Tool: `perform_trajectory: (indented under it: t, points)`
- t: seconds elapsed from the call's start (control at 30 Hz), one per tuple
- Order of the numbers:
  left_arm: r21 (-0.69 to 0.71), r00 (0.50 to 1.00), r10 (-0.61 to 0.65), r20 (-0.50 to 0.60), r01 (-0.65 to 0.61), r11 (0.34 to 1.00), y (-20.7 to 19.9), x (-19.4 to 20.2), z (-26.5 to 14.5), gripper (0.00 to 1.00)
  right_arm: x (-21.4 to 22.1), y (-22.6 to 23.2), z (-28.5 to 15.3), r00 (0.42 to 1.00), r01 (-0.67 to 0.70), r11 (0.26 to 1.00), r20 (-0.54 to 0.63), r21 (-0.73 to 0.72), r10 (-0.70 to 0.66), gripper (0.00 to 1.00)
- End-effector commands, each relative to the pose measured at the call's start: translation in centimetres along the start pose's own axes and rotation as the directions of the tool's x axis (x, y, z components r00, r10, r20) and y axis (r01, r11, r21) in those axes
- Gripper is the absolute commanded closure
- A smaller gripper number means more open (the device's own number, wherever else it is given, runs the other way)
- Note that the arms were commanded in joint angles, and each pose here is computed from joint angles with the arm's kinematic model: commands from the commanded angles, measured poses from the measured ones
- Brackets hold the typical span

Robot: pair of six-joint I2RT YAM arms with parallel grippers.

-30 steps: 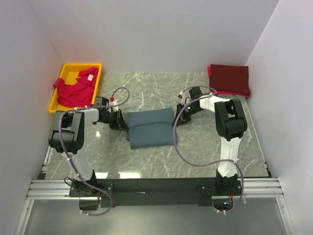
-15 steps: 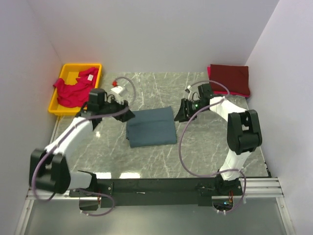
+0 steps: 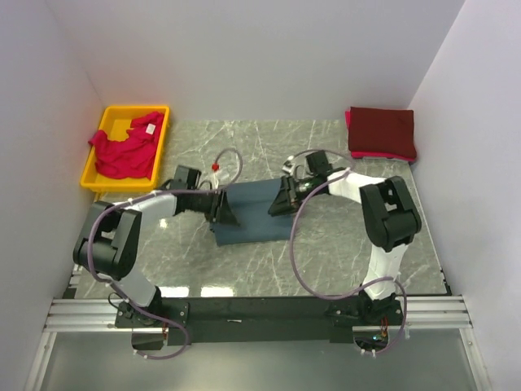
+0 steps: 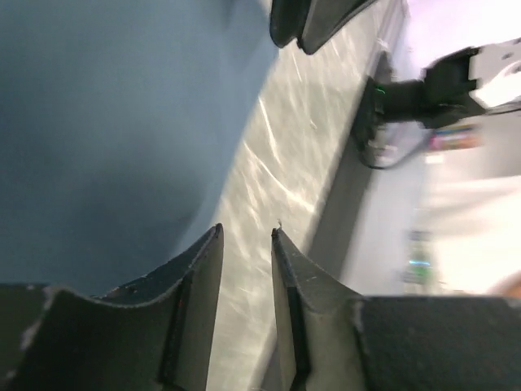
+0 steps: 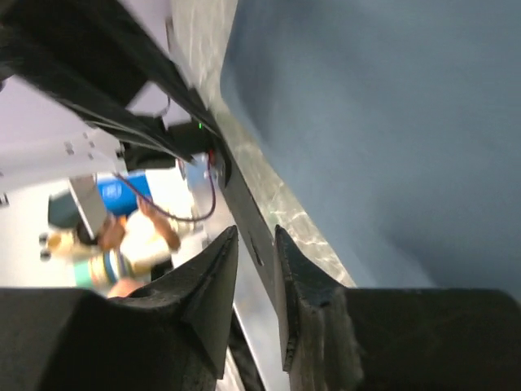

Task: Fold and stack the t-shirts
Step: Fold the tshirt

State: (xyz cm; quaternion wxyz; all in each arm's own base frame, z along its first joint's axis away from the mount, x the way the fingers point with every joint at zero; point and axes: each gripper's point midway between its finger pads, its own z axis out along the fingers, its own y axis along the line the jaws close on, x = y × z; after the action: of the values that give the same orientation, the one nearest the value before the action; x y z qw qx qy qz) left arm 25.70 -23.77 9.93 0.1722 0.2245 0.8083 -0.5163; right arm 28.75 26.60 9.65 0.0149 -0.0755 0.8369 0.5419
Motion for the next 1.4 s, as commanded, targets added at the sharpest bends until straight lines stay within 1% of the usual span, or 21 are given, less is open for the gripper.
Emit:
perform_trajectory:
  t: [0.0, 0.1, 0.17, 0.2, 0.23, 0.27, 0.33, 0.4, 0.47, 0.53, 0.6, 0.7, 0.73, 0.77, 0.8, 0.83, 0.9, 1.0, 1.1, 1.23, 1.37]
  points:
    - [0.099, 0.988, -0.156, 0.001, 0.155, 0.983, -0.8, 1.0, 0.9, 0.65, 1.3, 0.0, 2.5, 0.997, -0.016, 0.999, -0.073, -0.033, 0.014, 0.7]
    - [0.018, 0.954, -0.298, -0.04, 0.299, 0.954, 2.6, 3.8, 2.3, 0.62, 1.9, -3.1, 3.9, 0.992, -0.073, 0.997, -0.107, 0.005, 0.073, 0.72]
    - [-0.034, 0.956, -0.287, -0.059, 0.286, 0.958, 5.3, 4.1, 2.9, 0.63, 1.6, -5.5, 4.2, 0.991, -0.087, 0.995, -0.099, 0.055, 0.092, 0.73]
    - [-0.072, 0.931, -0.351, -0.096, 0.346, 0.936, 6.4, 5.3, 2.9, 0.64, 1.8, -7.0, 4.5, 0.987, -0.114, 0.991, -0.102, 0.074, 0.121, 0.73]
    - [-0.09, 0.913, -0.4, -0.086, 0.392, 0.915, 8.6, 5.4, 2.8, 0.64, 1.4, -8.2, 4.1, 0.987, -0.132, 0.986, -0.079, 0.1, 0.14, 0.73]
    - [-0.072, 0.903, -0.423, -0.079, 0.418, 0.906, 9.1, 5.4, 2.5, 0.64, 1.4, -9.0, 3.9, 0.988, -0.128, 0.985, -0.075, 0.114, 0.137, 0.73]
    - [-0.091, 0.9, -0.432, -0.064, 0.426, 0.9, 10.0, 5.3, 2.0, 0.64, 1.7, -10.1, 3.3, 0.986, -0.145, 0.98, -0.061, 0.14, 0.154, 0.73]
    - [-0.04, 0.921, -0.381, -0.075, 0.379, 0.924, 8.5, 5.0, 1.5, 0.63, 2.5, -10.1, 2.3, 0.986, -0.142, 0.977, -0.069, 0.156, 0.154, 0.73]
    - [0.012, 0.95, -0.29, -0.12, 0.293, 0.956, 6.2, 5.3, 0.8, 0.62, 3.2, -8.4, 1.9, 0.993, -0.043, 0.991, -0.106, 0.129, 0.057, 0.76]
    - [0.061, 0.985, -0.112, -0.128, 0.121, 0.991, 3.6, 4.3, -0.6, 0.61, 2.2, -4.3, 0.4, 0.995, 0.084, 0.993, -0.064, 0.084, -0.079, 0.74]
    - [0.092, 0.997, -0.011, -0.077, 0.018, 0.996, 1.6, 1.5, -1.7, 0.6, 0.3, -0.6, -1.4, 0.985, 0.171, 0.985, 0.008, 0.037, -0.171, 0.71]
    - [0.044, 0.999, 0.037, 0.013, -0.037, 0.998, 2.1, -3.1, -2.3, 0.6, -3.3, 1.3, -2.3, 0.975, 0.207, 0.978, 0.079, 0.038, -0.209, 0.7]
    - [0.018, 0.999, -0.021, 0.036, 0.021, 1.0, 2.4, -4.3, -2.2, 0.61, -4.4, 1.5, -2.3, 0.974, 0.2, 0.979, 0.099, 0.037, -0.203, 0.7]
    - [-0.021, 0.996, 0.026, 0.085, -0.024, 0.999, 3.5, -6.3, -2.1, 0.61, -5.7, 1.9, -2.2, 0.971, 0.208, 0.978, 0.116, 0.035, -0.211, 0.7]
    - [-0.041, 0.995, 0.013, 0.104, -0.009, 0.999, 4.7, -7.3, -1.6, 0.61, -6.2, 0.8, -1.4, 0.979, 0.172, 0.985, 0.106, 0.027, -0.174, 0.71]
    - [-0.056, 0.992, -0.041, 0.122, 0.048, 0.997, 5.5, -7.9, -1.3, 0.6, -7.2, 0.7, -1.0, 0.979, 0.154, 0.988, 0.129, 0.021, -0.155, 0.72]
    - [-0.061, 0.986, -0.053, 0.157, 0.063, 0.996, 7.7, -9.5, -0.2, 0.6, -8.9, -0.6, 0.0, 0.971, 0.164, 0.986, 0.177, 0.007, -0.163, 0.72]
    - [-0.077, 0.972, -0.11, 0.207, 0.128, 0.989, 11.0, -10.8, 0.6, 0.6, -10.7, -3.2, 1.2, 0.975, 0.093, 0.996, 0.199, 0.014, -0.094, 0.72]
    - [-0.085, 0.945, -0.203, 0.258, 0.231, 0.969, 14.5, -11.4, 0.2, 0.6, -12.7, -6.2, 1.7, 0.971, 0.04, 0.999, 0.234, 0.025, -0.045, 0.72]
    - [-0.084, 0.92, -0.288, 0.267, 0.32, 0.944, 17.4, -11.3, 0.3, 0.6, -13.5, -9.5, 1.8, 0.97, 0.001, 0.998, 0.243, 0.064, -0.017, 0.73]
    - [-0.09, 0.933, -0.26, 0.251, 0.29, 0.953, 17.1, -11.4, -0.1, 0.59, -13.6, -8.6, 1.1, 0.97, 0.025, 0.998, 0.241, 0.065, -0.04, 0.7]
